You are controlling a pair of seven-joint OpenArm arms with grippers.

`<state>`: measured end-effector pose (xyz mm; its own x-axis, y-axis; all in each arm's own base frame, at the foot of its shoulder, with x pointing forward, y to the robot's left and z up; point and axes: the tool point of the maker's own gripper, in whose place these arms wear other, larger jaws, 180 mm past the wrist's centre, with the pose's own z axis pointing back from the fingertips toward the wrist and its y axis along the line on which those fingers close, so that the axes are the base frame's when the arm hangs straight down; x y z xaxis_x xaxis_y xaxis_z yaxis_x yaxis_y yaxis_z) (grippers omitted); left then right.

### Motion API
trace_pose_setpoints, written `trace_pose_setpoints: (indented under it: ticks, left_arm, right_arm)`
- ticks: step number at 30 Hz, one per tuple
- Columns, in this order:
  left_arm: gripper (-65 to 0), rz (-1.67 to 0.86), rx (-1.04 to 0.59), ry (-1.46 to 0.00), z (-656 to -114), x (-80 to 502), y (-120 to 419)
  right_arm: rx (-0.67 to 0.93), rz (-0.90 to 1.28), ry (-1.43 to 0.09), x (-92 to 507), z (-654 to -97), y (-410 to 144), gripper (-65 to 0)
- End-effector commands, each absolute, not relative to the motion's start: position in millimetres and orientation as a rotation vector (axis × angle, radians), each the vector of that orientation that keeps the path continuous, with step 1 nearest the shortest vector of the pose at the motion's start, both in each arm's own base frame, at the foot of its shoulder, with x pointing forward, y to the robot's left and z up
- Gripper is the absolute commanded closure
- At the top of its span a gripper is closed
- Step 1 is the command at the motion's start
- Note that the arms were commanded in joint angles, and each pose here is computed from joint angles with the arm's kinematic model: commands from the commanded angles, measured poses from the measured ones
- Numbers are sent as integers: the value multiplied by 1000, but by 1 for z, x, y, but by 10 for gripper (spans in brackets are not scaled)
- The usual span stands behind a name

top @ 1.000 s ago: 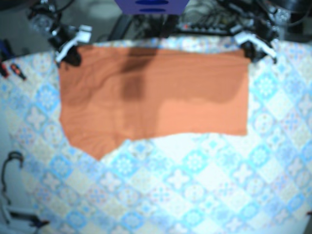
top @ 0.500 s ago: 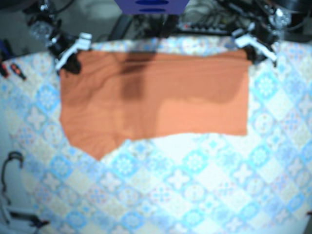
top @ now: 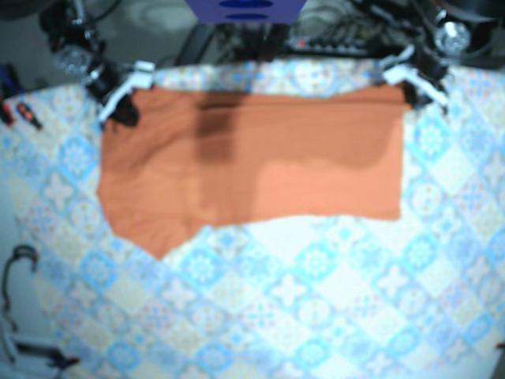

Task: Fold the T-shirt properly
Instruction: 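Lower the shoulder edge and release it with both grippers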

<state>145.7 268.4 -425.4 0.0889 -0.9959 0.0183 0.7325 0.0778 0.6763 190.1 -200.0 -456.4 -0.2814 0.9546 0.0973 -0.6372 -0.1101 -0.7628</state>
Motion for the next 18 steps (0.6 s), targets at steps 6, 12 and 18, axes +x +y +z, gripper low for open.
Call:
trace_pose_setpoints:
  ticks: [6, 12, 18]
  left_arm:
    - [0, -1419, 602, -612, -419, 160, 260]
    - [0, -1435, 599, -581, -433, 167, 265]
    - [0, -1438, 592, -561, -447, 171, 265]
  right_arm:
    - [-558, 1677, -882, 202, -447, -207, 0]
    - [-569, 1676, -885, 210, -447, -209, 0]
    - [-562, 1674, -869, 208, -452, -212, 0]
